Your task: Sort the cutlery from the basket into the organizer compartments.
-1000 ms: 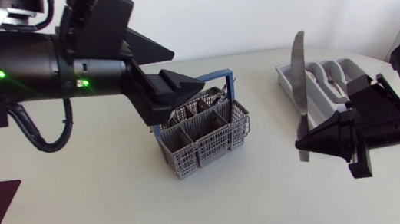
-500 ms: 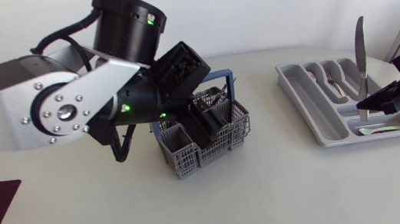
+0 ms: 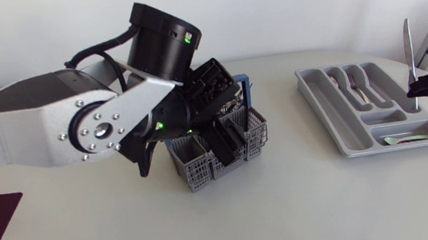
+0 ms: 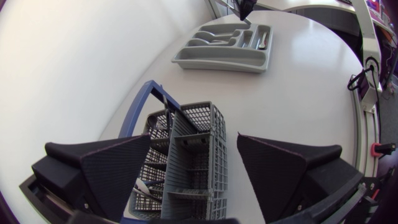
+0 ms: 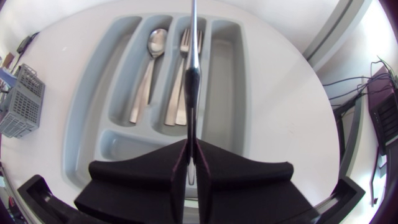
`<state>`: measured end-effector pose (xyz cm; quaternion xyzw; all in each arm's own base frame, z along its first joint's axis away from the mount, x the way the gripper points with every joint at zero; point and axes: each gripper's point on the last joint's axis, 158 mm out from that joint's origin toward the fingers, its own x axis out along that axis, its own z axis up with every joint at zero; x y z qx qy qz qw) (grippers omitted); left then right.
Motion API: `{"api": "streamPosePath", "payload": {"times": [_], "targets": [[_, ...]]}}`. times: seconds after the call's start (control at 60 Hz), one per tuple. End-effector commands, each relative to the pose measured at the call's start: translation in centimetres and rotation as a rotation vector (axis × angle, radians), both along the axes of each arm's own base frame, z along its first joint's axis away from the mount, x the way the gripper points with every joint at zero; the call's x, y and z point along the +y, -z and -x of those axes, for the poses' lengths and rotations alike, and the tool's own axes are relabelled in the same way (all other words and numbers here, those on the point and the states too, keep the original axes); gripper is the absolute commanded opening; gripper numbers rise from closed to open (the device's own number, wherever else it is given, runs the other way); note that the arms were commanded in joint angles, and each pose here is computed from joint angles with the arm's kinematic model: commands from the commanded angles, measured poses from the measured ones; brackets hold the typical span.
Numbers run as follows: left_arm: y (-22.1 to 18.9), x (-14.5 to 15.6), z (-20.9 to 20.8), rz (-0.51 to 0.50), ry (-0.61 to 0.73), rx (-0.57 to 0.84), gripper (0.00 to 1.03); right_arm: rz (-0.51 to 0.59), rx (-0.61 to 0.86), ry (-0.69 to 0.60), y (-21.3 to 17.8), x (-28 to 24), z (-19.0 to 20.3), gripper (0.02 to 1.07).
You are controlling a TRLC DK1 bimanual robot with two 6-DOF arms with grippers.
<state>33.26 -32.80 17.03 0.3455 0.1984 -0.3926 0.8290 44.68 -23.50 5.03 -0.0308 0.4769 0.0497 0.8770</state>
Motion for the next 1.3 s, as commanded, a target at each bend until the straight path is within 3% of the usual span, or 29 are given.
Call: {"api": "streamPosePath", "payload": {"times": [0.0,0.383,0.75,0.983,1.183,1.283], "targets": [[0.5,-0.3,-0.1,-0.024,0.015,-0.013,0.96,0.014,0.006,0.056,0.7,-1.1,-1.4,0.07],[0.6,-0.5,0.2,-0.034,0.021,-0.023,0.96,0.098,0.066,0.138,3.6,-1.6,-3.8,0.08],[0.7,-0.5,0.0,-0.053,0.007,-0.057,0.96,0.086,0.149,0.197,7.7,-2.6,-4.4,0.09],[1.6,-0.4,-1.0,-0.085,-0.032,-0.098,0.96,0.088,0.166,0.198,8.4,-2.2,-4.9,0.35],[2.4,-0.7,-2.0,-0.11,-0.061,-0.161,0.95,0.098,0.141,0.205,6.7,-1.9,-4.3,0.67],[3.2,-1.1,-2.3,-0.125,-0.062,-0.199,0.93,0.119,0.102,0.196,5.1,-1.4,-3.7,0.72]]}}
